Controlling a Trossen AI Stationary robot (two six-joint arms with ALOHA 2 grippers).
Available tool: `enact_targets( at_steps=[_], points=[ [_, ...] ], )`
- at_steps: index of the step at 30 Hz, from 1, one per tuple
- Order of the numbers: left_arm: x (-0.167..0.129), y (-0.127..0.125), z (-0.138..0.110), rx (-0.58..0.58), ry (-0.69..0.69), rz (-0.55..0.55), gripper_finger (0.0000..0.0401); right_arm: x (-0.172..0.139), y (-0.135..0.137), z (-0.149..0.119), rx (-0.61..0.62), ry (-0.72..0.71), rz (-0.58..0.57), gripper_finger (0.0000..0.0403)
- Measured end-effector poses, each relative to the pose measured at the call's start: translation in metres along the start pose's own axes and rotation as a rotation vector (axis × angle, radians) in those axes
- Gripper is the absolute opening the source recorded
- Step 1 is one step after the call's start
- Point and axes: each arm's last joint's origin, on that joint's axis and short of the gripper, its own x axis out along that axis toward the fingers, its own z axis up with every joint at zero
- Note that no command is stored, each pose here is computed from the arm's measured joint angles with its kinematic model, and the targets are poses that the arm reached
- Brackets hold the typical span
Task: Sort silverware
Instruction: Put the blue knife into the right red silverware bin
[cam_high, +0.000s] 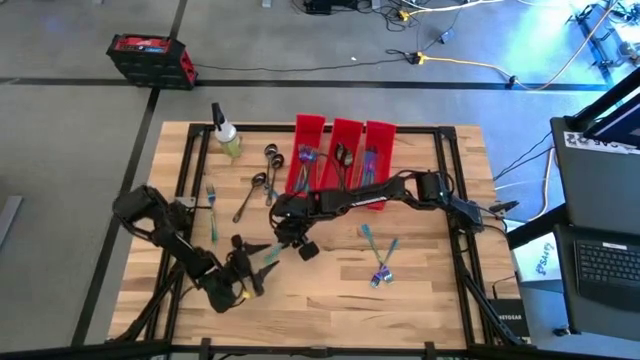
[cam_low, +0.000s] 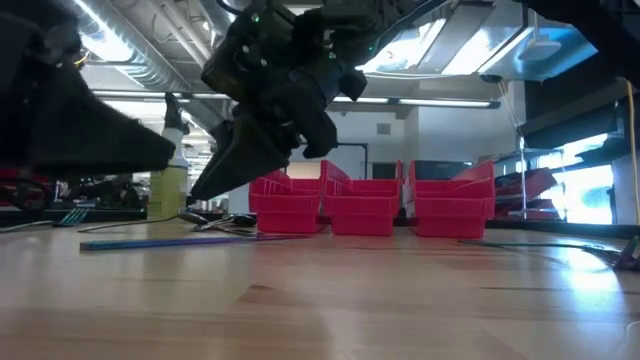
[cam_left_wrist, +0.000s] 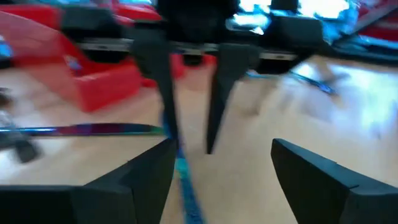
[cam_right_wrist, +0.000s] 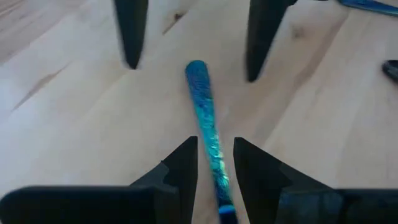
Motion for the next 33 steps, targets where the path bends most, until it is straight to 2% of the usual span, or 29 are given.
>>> enact_targets(
  at_steps=[3, 6, 11, 14, 22, 25, 29, 33],
  points=[
    [-0.003, 0.002, -0.007, -0.007, -0.059, 0.05, 0.0267, 0.0, 0.001, 0.0, -0.003, 0.001, 0.004, 0.0088],
    [-0.003, 0.002, -0.021, 0.025, -0.057, 0.05, 0.0272, 0.001, 0.003, 0.001, -0.004, 0.005, 0.01, 0.0088],
    [0.005, -0.006, -0.048, -0.037, -0.093, 0.09, 0.0269, 0.001, 0.0, -0.001, 0.003, 0.047, -0.071, 0.0088],
    [0.01, -0.015, -0.059, -0.022, -0.123, 0.119, 0.0268, 0.0, -0.001, -0.002, 0.02, 0.053, -0.077, 0.0088],
    [0.025, -0.026, -0.064, -0.006, -0.13, 0.165, 0.0268, 0.001, 0.001, -0.001, 0.027, 0.044, -0.046, 0.0088],
    [0.032, -0.024, -0.064, 0.054, -0.093, 0.169, 0.0268, 0.001, 0.001, -0.002, 0.03, 0.047, -0.044, 0.0088],
    [0.043, -0.024, -0.061, 0.055, -0.01, 0.14, 0.0268, 0.001, 0.002, -0.003, 0.035, 0.056, -0.035, 0.0088],
    [0.05, -0.022, -0.057, 0.059, 0.003, 0.153, 0.0268, 0.001, 0.003, -0.004, 0.043, 0.069, -0.027, 0.0088]
  ],
)
